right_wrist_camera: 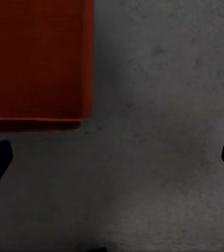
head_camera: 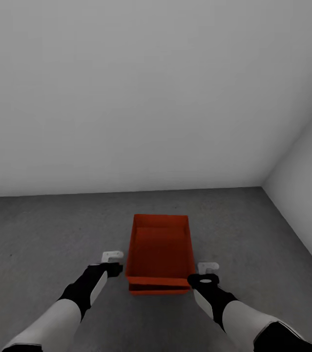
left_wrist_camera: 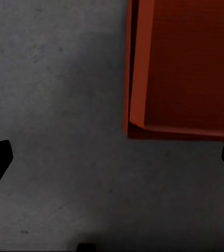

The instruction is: Move the two storage containers from the living room to the garage. In the garage, place one container on the floor and stack the other container on top of it (either order is fine).

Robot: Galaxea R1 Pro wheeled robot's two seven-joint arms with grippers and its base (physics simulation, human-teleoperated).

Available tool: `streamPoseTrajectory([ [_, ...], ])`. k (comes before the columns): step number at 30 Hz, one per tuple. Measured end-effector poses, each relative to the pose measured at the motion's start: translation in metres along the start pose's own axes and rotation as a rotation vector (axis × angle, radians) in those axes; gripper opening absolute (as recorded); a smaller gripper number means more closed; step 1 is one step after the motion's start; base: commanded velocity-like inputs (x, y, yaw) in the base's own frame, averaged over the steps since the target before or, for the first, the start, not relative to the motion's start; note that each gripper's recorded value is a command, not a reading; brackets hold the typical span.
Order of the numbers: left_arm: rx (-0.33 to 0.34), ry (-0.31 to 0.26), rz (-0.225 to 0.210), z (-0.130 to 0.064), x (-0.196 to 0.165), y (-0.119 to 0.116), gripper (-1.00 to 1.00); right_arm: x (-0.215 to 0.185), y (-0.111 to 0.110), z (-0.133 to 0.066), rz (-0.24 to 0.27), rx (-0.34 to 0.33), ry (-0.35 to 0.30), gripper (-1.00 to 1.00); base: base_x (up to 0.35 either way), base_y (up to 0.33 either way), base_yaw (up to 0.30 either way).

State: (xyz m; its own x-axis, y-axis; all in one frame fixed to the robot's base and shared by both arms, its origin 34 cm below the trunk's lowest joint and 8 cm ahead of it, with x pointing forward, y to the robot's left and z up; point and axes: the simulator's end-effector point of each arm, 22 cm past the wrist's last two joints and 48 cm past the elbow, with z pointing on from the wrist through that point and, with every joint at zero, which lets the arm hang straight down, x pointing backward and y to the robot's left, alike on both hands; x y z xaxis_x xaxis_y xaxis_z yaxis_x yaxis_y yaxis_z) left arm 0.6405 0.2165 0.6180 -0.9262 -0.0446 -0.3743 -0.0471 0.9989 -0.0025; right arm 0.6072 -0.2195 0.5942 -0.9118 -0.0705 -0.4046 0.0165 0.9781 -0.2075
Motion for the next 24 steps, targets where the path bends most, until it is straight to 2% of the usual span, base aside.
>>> streamPoseTrajectory([
  [5,-0.002,0.039,-0.001,0.004,0.019,0.001,1.00,0.049,-0.012,0.001,-0.022,0.029,0.082,1.00,-0.004,0.002,0.000],
  [10,-0.012,0.139,0.006,0.009,0.067,0.005,1.00,0.105,-0.013,-0.005,-0.035,0.032,0.124,1.00,0.000,0.000,0.000],
  [15,-0.017,0.222,0.010,0.010,0.107,0.007,1.00,0.139,-0.012,-0.011,-0.041,0.029,0.159,1.00,-0.030,0.009,0.000],
  [19,-0.019,0.286,0.013,0.008,0.136,0.008,1.00,0.152,-0.011,-0.014,-0.047,0.028,0.180,1.00,-0.221,0.083,0.000],
  [24,-0.024,0.339,0.015,0.006,0.162,0.011,1.00,0.150,-0.010,-0.014,-0.049,0.027,0.177,1.00,-0.288,0.117,0.000],
])
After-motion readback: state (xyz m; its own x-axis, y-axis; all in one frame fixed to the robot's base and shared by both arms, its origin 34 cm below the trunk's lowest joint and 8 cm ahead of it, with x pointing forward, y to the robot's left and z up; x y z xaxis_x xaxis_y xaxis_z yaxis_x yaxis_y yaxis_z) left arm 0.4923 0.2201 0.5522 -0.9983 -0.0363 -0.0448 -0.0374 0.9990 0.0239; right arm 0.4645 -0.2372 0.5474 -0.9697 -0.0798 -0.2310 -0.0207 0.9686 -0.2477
